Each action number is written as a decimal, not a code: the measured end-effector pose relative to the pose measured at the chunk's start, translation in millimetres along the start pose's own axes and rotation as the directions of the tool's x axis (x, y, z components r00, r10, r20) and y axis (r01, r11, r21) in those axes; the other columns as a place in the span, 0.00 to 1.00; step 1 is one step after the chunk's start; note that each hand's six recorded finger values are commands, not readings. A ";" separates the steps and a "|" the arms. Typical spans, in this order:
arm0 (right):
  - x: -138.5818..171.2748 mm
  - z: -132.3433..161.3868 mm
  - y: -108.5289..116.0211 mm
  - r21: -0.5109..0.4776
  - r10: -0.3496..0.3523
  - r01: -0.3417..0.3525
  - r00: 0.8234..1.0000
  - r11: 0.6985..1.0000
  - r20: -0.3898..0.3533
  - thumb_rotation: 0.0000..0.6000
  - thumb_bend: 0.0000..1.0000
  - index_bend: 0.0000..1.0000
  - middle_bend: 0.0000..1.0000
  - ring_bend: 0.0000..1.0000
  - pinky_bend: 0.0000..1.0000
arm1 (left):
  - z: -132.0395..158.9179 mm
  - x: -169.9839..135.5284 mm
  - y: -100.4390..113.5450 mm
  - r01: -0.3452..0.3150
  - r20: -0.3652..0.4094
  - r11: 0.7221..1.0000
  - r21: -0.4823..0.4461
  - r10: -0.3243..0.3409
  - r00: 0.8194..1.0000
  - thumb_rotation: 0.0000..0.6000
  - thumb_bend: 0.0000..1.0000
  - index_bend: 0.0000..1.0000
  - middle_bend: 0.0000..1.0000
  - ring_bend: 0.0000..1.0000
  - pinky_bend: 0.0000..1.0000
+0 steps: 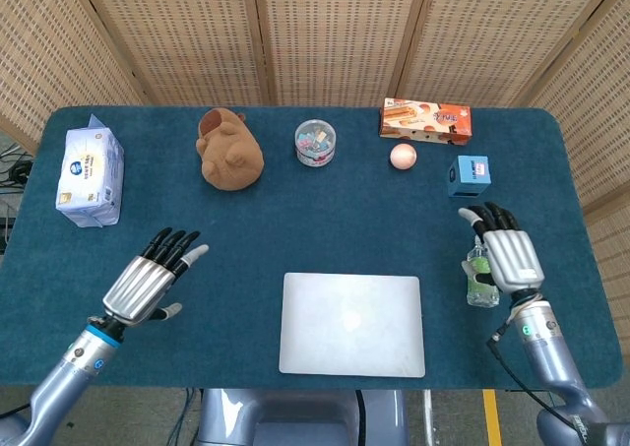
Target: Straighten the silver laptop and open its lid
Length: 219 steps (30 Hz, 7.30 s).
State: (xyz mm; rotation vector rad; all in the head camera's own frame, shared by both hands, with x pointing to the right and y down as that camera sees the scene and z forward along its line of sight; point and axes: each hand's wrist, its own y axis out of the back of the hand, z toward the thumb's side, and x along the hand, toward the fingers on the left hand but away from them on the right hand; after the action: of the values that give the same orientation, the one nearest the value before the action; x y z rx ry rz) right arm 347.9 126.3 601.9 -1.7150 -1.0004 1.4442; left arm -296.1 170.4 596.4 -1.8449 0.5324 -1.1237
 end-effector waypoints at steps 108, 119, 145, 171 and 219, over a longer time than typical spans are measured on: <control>73.8 -81.4 -4.7 -0.115 -0.083 0.113 0.968 0.987 0.237 1.00 0.31 0.14 0.14 0.00 0.10 | 303.1 124.2 -105.8 0.104 0.509 0.992 0.065 -0.122 0.852 1.00 0.14 0.08 0.00 0.00 0.00; 75.5 -81.6 -5.6 -0.123 -0.082 0.114 0.967 0.986 0.240 1.00 0.31 0.14 0.14 0.00 0.10 | 294.9 124.0 -97.1 0.076 0.507 0.995 0.071 -0.101 0.856 1.00 0.30 0.08 0.00 0.00 0.00; 77.2 -77.5 -2.2 -0.150 -0.084 0.118 0.973 0.982 0.217 1.00 0.31 0.14 0.14 0.00 0.10 | 255.9 133.7 -56.9 -0.067 0.446 0.997 0.048 0.039 0.894 1.00 0.55 0.08 0.00 0.00 0.00; 82.6 -51.0 -18.8 -0.143 0.070 -0.055 0.992 0.988 0.102 1.00 0.31 0.18 0.22 0.01 0.10 | 229.2 155.5 -16.2 -0.101 0.351 0.994 -0.035 0.107 0.930 1.00 0.54 0.08 0.00 0.00 0.00; 77.0 44.0 -94.7 -0.213 0.332 -0.395 0.901 0.894 -0.279 1.00 0.34 0.37 0.36 0.16 0.19 | 201.4 163.0 -5.0 -0.115 0.280 0.992 -0.043 0.123 0.952 1.00 0.53 0.08 0.00 0.00 0.00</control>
State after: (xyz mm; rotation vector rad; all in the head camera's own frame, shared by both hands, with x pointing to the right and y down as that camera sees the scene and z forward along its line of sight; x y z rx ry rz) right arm 299.1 240.0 640.8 -2.3130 -0.7946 1.3273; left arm -41.5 149.1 639.6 -1.9275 0.4855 -0.7590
